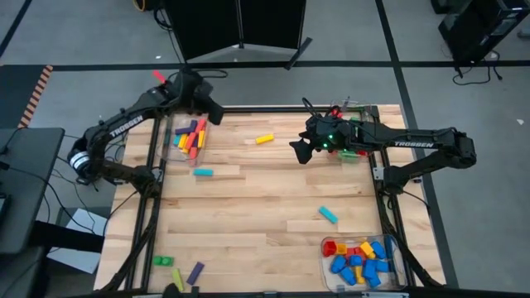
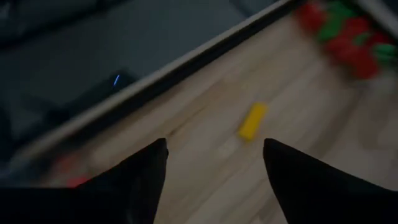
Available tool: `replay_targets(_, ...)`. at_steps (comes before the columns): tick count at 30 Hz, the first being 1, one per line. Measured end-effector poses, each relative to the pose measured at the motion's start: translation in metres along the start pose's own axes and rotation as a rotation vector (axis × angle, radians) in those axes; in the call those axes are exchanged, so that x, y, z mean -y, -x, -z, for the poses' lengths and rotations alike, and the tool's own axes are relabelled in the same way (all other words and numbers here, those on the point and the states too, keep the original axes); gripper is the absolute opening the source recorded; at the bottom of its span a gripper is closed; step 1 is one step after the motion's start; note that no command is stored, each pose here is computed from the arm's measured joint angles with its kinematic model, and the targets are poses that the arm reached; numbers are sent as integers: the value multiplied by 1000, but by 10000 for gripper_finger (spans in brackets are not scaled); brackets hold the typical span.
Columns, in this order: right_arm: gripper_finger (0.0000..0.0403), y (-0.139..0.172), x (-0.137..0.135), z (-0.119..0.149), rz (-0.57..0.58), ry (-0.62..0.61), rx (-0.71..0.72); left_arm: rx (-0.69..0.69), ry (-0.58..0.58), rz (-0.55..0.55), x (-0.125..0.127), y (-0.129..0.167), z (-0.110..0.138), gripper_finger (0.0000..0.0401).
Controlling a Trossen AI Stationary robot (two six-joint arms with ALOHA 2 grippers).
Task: Sort blocks by size
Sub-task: Put the yellow block into the top left transparent bin
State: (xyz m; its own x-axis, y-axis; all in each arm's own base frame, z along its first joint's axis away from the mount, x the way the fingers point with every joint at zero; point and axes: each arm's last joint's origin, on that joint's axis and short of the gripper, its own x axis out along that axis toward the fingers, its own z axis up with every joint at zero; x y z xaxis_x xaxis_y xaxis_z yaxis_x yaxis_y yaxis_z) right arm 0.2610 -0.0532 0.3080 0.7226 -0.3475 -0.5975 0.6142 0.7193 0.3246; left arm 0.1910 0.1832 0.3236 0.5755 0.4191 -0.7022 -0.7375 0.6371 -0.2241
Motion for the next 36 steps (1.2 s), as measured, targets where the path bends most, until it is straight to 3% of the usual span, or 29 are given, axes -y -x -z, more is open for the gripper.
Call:
replay_targets(6,284,0,0,0,0,-3,0,178,-279,137,43,4,-11,283)
replay_targets(8,284,0,0,0,-1,-3,0,239,-419,152,55,5,-13,282)
replay_targets(11,284,0,-2,1,-5,0,-2,310,-551,104,70,3,-14,281)
replay_targets(14,284,1,-4,2,-13,6,-6,365,-533,13,81,-6,-16,280)
replay_targets(17,284,1,-5,3,-17,-2,-8,319,-510,-15,86,-27,-12,280)
replay_targets(21,284,1,-6,4,-19,-6,-9,195,-377,-2,90,-71,-5,280)
replay_targets(26,284,1,-6,4,-19,-7,-9,30,-328,133,94,-127,-9,280)
replay_targets(30,284,2,-6,4,-19,-9,-12,-109,-380,209,101,-167,-12,280)
replay_targets(36,284,2,-8,7,-26,-4,-21,-361,-507,180,104,-206,-9,280)
